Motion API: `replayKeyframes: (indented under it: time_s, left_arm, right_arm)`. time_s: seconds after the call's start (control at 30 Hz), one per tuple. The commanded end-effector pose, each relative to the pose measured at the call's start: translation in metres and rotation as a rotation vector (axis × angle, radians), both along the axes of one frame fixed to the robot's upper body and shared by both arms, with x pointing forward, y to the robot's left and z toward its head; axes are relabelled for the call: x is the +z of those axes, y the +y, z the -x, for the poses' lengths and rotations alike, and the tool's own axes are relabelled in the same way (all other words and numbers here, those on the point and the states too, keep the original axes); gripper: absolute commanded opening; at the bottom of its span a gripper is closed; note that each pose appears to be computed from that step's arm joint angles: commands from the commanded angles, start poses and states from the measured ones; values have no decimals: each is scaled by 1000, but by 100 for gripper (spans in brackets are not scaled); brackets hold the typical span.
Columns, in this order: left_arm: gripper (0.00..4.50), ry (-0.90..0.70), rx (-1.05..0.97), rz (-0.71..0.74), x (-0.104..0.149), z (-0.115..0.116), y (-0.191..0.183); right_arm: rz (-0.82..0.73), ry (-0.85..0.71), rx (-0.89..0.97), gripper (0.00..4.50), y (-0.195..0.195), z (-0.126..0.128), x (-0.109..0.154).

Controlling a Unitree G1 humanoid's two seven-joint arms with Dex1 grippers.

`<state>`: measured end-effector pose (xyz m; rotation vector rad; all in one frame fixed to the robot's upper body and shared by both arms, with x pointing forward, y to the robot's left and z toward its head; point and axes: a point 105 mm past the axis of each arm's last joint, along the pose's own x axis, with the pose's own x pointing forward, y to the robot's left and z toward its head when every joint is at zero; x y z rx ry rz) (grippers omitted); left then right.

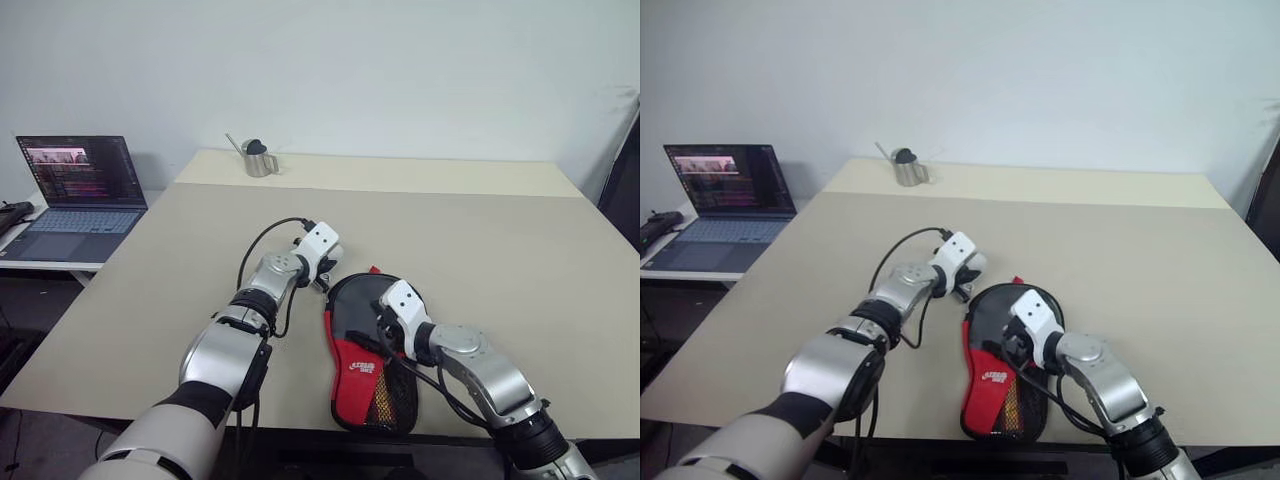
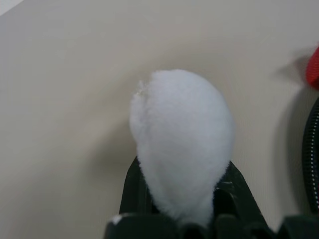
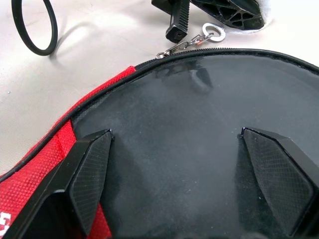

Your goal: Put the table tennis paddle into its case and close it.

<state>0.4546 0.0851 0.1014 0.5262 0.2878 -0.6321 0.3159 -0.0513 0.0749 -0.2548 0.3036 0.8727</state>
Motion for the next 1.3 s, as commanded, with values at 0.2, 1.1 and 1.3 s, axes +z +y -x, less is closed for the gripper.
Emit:
replayKeyframes:
  time_s: [0.2, 1.1, 1.3]
  left_arm:
    - [31, -137, 1, -17, 37, -12, -16]
    - [31, -495, -185, -234, 95, 0, -118]
    - [31, -549, -296, -273, 94, 16, -152]
  right_arm:
    - [92, 151, -61, 450, -17, 9, -44]
    - [78, 233, -157, 450, -27, 57, -49]
    - [71, 247, -178, 450, -25, 68, -50]
